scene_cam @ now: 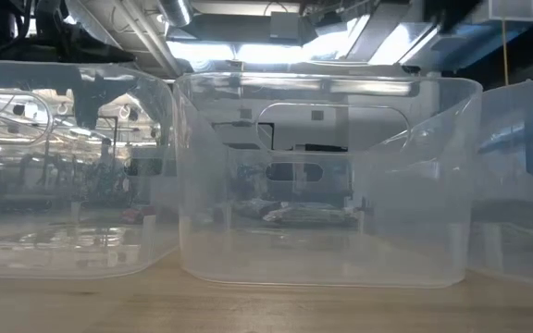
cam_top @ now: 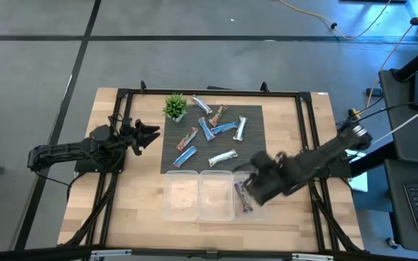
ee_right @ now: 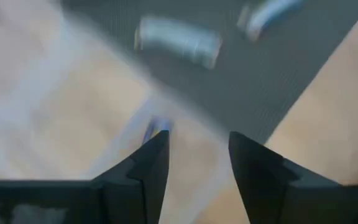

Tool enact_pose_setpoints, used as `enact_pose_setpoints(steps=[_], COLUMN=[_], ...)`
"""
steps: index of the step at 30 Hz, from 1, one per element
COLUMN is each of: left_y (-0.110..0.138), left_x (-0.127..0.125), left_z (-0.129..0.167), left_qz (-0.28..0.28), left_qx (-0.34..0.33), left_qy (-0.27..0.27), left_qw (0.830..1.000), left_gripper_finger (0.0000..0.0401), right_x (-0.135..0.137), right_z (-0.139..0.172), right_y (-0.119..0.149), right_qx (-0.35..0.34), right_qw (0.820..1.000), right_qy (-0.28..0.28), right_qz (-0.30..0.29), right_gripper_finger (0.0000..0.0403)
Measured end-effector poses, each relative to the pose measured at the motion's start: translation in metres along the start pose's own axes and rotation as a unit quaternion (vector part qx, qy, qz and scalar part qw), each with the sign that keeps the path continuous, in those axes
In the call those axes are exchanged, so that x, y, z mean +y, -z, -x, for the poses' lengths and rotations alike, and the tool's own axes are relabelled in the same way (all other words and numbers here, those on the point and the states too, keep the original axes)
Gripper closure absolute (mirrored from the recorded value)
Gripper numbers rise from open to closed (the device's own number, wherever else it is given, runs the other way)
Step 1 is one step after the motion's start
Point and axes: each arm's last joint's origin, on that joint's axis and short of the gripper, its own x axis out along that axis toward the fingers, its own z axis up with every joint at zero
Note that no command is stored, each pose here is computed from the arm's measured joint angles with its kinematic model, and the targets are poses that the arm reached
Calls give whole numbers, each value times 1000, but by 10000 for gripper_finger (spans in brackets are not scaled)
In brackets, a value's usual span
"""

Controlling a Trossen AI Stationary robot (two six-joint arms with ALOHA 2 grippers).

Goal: Pick and place Granola Bars by type
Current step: Put the red granola bar into the left transparent bin

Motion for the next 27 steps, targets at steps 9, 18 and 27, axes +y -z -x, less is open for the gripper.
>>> enact_pose_setpoints(steps=[9,18,27], left_y=[-6,-16,-44], left_x=[-7,-15,-38], left_z=[0,-5,-52], left_qz=[-5,-24,-130], left_qx=[-12,14,204], left_qy=[60,60,-73], left_qw=[998,998,967], left_gripper_finger=[125,130,130], right_x=[-52,-96,-142], right_z=[29,12,-27], right_y=[-36,-51,-48], right_qx=[-133,-154,-151], right_qw=[989,980,979], right_qy=[44,125,138], right_qz=[37,27,-9], right_gripper_finger=[234,234,234])
